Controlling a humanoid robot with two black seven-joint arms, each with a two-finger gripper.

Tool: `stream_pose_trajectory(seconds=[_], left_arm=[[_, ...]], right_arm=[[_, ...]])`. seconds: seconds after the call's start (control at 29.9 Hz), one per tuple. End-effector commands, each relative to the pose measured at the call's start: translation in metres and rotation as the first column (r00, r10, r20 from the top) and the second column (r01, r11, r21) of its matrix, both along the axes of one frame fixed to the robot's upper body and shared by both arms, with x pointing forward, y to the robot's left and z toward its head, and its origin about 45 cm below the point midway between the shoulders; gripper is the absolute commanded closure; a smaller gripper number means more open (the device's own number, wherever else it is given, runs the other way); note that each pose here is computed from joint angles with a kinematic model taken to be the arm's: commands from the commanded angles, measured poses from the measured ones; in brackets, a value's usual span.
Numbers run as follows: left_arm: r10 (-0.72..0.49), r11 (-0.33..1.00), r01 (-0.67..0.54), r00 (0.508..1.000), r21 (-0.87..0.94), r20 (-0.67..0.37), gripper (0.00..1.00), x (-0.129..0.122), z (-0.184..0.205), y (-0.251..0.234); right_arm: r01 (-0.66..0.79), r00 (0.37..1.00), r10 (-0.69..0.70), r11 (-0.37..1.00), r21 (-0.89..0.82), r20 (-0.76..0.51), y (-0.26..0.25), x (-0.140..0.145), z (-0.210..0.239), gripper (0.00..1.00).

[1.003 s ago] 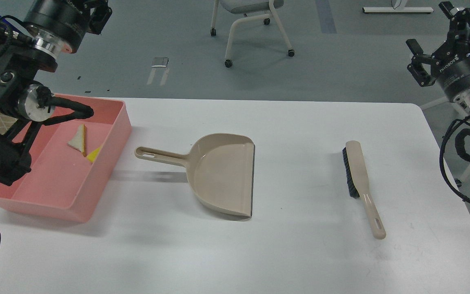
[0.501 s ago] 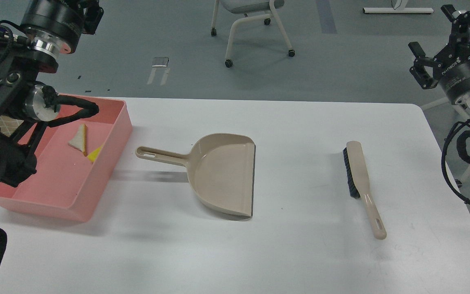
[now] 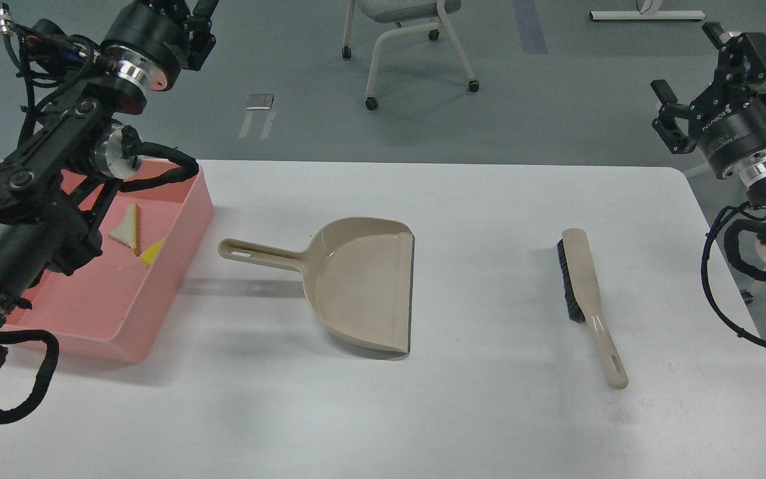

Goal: Sweep and dump garbage into bin

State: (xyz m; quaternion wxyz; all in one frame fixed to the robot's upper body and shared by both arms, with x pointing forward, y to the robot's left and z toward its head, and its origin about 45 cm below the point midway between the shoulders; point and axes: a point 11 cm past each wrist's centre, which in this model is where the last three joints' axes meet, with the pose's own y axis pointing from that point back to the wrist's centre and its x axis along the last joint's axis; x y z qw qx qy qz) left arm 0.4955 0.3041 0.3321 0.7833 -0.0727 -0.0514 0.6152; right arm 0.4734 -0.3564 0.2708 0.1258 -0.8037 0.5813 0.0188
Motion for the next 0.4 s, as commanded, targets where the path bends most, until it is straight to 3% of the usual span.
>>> stream_pose_trajectory(seconds=[0.0, 0.1, 0.23, 0.37], left_arm=[[-0.057, 0.998, 0.057, 0.998, 0.015, -0.038, 0.01, -0.001, -0.019, -0.018], [-0.121, 0.992, 0.123, 0.989, 0.023, -0.087, 0.01, -0.004, -0.041, -0.044], [-0.179, 0.981, 0.177, 0.984, -0.078, -0.011, 0.01, -0.006, -0.036, -0.063], [-0.172, 0.968, 0.166, 0.985, -0.186, -0.013, 0.01, -0.006, -0.043, -0.054]], right_arm=[[0.000, 1.000, -0.001, 1.000, 0.023, 0.010, 0.004, 0.002, 0.003, 0.03], [-0.001, 1.000, 0.001, 0.998, 0.057, 0.003, 0.016, 0.008, -0.001, 0.03], [-0.011, 1.000, 0.010, 0.998, 0.066, 0.023, 0.026, 0.016, 0.011, 0.03], [-0.017, 0.999, 0.015, 0.997, 0.074, 0.030, 0.038, 0.021, 0.015, 0.01]])
